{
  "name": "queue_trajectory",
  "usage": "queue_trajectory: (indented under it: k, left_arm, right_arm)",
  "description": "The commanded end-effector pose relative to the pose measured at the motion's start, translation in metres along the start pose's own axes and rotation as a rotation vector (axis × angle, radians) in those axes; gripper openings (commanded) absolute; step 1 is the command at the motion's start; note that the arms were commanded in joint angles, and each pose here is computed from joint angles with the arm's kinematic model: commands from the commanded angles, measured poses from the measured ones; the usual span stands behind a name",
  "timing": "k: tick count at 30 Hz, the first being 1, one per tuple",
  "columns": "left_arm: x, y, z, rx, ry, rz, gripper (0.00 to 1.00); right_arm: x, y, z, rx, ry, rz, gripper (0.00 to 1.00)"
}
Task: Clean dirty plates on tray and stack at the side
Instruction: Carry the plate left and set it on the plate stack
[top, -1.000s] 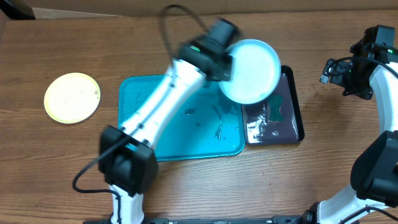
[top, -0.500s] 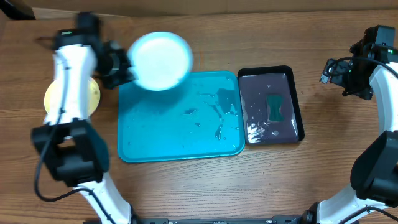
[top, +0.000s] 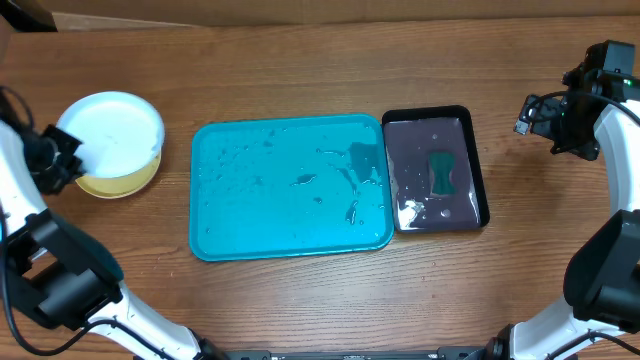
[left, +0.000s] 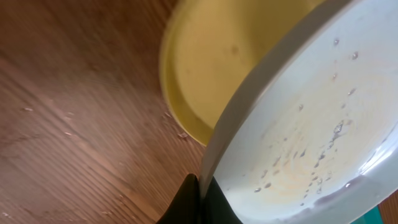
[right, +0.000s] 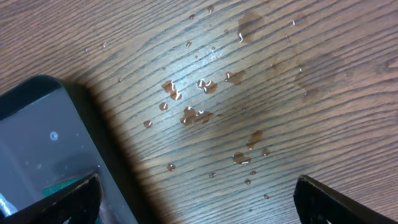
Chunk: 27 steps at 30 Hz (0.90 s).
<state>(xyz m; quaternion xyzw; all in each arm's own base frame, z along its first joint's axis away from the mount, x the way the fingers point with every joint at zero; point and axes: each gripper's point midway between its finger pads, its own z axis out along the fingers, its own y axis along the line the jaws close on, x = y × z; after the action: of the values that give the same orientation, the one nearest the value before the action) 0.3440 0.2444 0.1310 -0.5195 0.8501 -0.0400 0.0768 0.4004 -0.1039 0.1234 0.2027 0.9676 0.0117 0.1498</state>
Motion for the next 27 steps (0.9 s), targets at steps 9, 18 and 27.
queue_trajectory:
  k: [9,18,27]
  left_arm:
    - [-0.018,0.019,0.016,-0.065,-0.112,-0.055,0.04]
    - [-0.007,0.011,0.046,0.006,-0.074,-0.03,0.4]
    - [0.037,-0.058,0.036,0.369,0.098,0.245,0.73]
  right_arm:
    - [-0.004,0.001,-0.004,-0.005,-0.017,0.003,1.0]
    - [-0.004,0.001,-0.004,-0.004,-0.017,0.003,1.0]
    - [-0.004,0.001,-0.004,-0.005,-0.017,0.003,1.0]
